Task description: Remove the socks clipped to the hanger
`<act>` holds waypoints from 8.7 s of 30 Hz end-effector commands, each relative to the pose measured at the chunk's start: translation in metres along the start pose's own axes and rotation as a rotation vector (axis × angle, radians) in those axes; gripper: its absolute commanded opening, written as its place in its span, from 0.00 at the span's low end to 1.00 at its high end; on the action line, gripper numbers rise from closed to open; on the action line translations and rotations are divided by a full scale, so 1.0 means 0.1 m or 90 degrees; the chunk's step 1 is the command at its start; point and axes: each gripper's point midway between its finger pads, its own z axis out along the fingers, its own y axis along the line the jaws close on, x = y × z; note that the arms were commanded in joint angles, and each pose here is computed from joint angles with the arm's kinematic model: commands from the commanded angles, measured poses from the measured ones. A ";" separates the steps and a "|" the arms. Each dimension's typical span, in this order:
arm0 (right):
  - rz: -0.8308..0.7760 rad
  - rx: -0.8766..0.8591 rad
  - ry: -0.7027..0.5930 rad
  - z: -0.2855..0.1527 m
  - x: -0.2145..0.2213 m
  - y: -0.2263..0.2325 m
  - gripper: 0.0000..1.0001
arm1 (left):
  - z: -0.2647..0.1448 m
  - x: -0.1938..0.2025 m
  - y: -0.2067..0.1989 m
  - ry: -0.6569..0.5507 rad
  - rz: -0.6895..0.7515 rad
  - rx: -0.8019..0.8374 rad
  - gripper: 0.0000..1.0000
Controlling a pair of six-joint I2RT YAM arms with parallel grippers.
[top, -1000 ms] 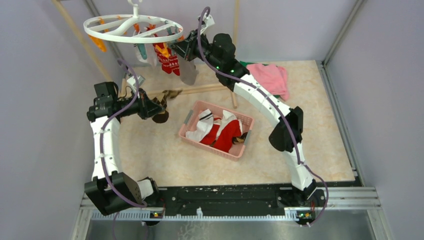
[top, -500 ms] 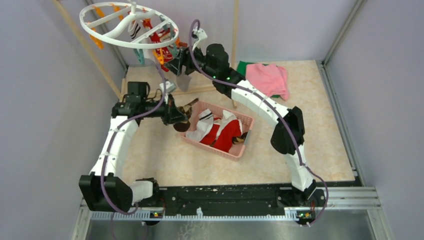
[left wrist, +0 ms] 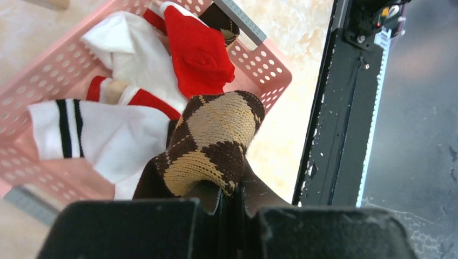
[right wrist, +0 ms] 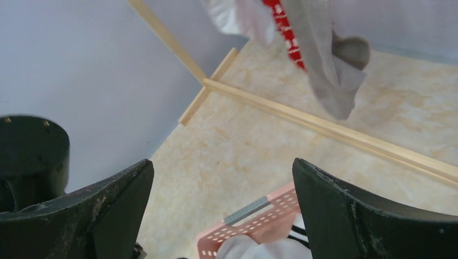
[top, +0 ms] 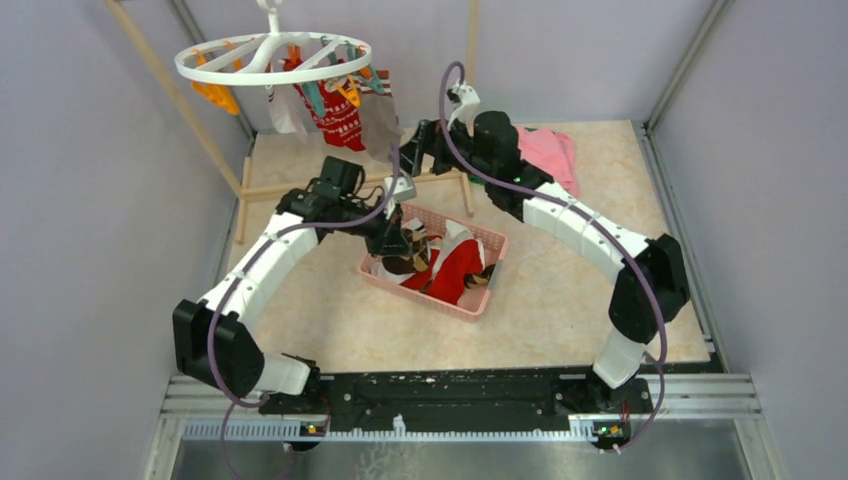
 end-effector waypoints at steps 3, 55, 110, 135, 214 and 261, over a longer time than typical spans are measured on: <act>-0.059 0.009 -0.099 -0.12 -0.58 -0.09 0.99 | 0.35 -0.03 0.31 0.058 0.114 -0.077 0.18; -0.263 -0.162 -0.336 0.77 -0.71 0.05 0.58 | -1.39 0.37 0.44 0.054 -0.048 -0.237 0.99; -0.151 -0.155 -0.254 -0.33 0.32 0.58 0.61 | -2.55 -0.07 2.77 -0.412 -0.039 -0.734 0.14; -0.144 0.163 -0.240 -0.09 -0.61 -1.15 0.62 | -1.92 0.78 1.94 -0.178 -0.232 -0.585 0.91; -0.273 -0.087 -0.293 0.39 -0.61 -0.88 0.86 | -1.60 0.62 1.04 -0.273 -0.300 -0.293 0.94; -0.051 -0.219 -0.182 0.15 0.15 1.18 0.07 | -1.30 -0.08 0.20 -0.323 -0.165 0.040 0.99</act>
